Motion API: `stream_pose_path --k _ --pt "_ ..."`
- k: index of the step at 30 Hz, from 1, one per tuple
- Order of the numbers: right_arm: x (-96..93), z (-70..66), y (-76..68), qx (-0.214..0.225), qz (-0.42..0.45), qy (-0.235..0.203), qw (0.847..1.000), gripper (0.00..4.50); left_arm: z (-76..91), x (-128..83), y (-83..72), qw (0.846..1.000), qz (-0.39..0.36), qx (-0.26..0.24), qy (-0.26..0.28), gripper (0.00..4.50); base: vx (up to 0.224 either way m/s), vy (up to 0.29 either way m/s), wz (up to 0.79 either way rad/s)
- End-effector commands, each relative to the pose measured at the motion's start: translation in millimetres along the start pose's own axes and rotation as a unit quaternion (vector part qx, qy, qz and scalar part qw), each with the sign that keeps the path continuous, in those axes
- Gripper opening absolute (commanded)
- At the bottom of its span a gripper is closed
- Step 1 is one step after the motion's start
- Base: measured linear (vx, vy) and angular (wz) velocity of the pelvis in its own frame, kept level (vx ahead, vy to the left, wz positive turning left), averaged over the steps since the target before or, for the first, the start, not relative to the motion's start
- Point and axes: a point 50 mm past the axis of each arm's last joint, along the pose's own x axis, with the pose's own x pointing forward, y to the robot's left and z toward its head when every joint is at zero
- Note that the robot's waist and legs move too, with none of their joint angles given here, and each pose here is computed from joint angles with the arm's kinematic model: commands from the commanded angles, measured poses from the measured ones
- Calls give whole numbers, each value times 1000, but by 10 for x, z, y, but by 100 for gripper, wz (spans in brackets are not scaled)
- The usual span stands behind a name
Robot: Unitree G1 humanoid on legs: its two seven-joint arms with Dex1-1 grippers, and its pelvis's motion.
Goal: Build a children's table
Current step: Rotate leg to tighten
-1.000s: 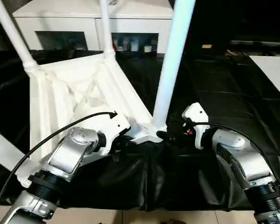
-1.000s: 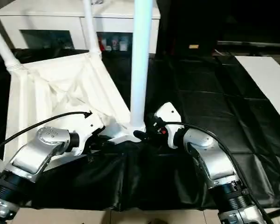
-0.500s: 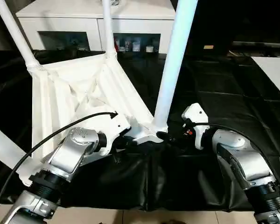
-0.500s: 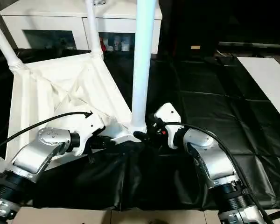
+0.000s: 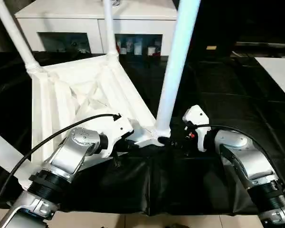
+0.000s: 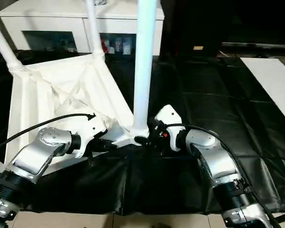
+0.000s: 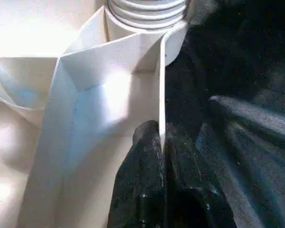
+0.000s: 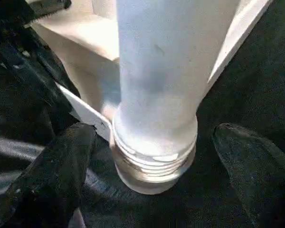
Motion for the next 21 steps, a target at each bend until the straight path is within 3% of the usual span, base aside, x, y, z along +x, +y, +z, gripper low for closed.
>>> stream_pose_path --k 1,9,21 --pt "16 32 -34 -22 -1 7 1000 436 -63 87 -128 999 -46 -13 3 0 0 0 0" --pt "112 46 -56 0 1 -13 1000 436 -96 80 -129 999 -45 -12 6 0 0 0 0" --pt "181 25 -33 18 10 -26 999 334 -119 72 -122 999 -42 -16 8 0 0 0 0"
